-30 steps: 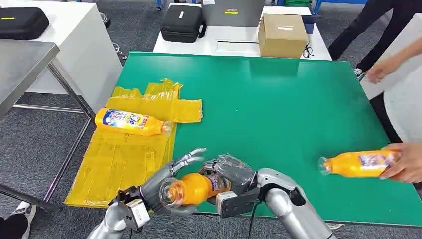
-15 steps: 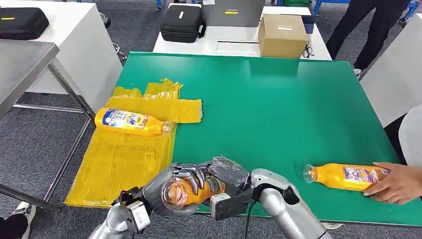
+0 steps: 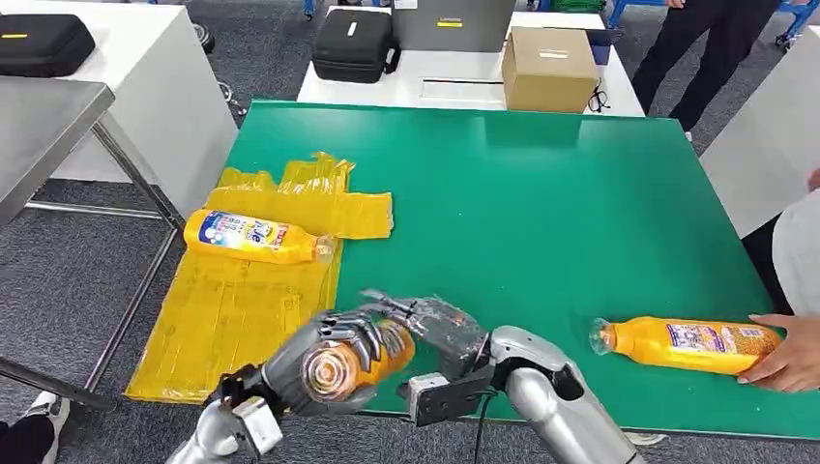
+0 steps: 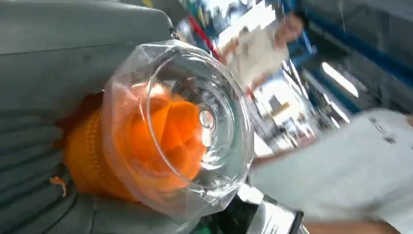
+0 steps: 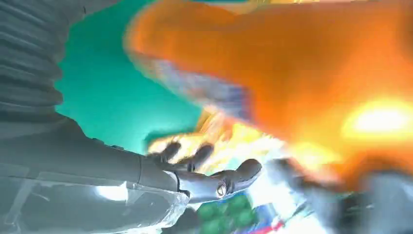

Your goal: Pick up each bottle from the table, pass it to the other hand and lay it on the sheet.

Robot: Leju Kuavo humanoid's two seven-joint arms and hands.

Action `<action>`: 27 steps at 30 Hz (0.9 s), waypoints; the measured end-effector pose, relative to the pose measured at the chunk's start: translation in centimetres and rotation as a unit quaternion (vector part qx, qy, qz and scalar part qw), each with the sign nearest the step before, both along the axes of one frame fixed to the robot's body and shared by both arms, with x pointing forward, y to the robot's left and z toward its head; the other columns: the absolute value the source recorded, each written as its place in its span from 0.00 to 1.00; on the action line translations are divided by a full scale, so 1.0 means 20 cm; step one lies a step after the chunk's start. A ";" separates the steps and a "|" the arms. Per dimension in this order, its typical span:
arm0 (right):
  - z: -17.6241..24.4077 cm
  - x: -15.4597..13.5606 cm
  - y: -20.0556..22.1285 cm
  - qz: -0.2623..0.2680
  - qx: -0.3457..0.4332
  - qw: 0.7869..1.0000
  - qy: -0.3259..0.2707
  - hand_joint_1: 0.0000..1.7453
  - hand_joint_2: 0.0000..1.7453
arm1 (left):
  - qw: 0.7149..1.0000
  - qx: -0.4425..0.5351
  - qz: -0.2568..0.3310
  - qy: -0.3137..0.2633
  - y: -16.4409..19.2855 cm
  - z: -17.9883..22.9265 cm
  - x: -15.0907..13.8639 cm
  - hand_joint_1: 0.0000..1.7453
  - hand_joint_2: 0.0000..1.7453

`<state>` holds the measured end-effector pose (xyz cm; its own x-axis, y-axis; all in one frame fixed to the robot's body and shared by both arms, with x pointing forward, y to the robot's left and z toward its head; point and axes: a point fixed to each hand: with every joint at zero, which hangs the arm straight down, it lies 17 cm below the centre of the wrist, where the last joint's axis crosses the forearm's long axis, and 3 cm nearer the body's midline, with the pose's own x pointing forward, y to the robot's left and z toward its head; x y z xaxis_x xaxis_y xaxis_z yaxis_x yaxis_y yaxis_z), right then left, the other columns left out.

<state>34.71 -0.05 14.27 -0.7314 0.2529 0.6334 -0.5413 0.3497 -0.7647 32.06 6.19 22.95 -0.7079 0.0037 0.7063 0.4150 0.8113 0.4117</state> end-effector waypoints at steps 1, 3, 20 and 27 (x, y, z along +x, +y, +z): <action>0.01 0.03 -0.03 -0.021 -0.003 1.000 -0.015 0.00 1.00 | 1.000 0.003 0.017 -0.010 0.03 0.02 -0.01 1.00 1.00; 0.02 0.11 -0.08 -0.063 -0.013 0.997 -0.044 0.00 1.00 | 0.998 0.009 0.049 -0.030 0.07 0.06 -0.03 1.00 1.00; 0.01 0.27 -0.28 -0.206 -0.039 0.973 -0.095 0.00 1.00 | 0.971 0.047 0.209 -0.106 0.30 0.24 0.00 1.00 1.00; 0.09 0.44 -0.49 -0.337 -0.066 0.929 -0.139 0.00 1.00 | 0.930 0.137 0.328 -0.089 0.45 0.20 0.19 1.00 1.00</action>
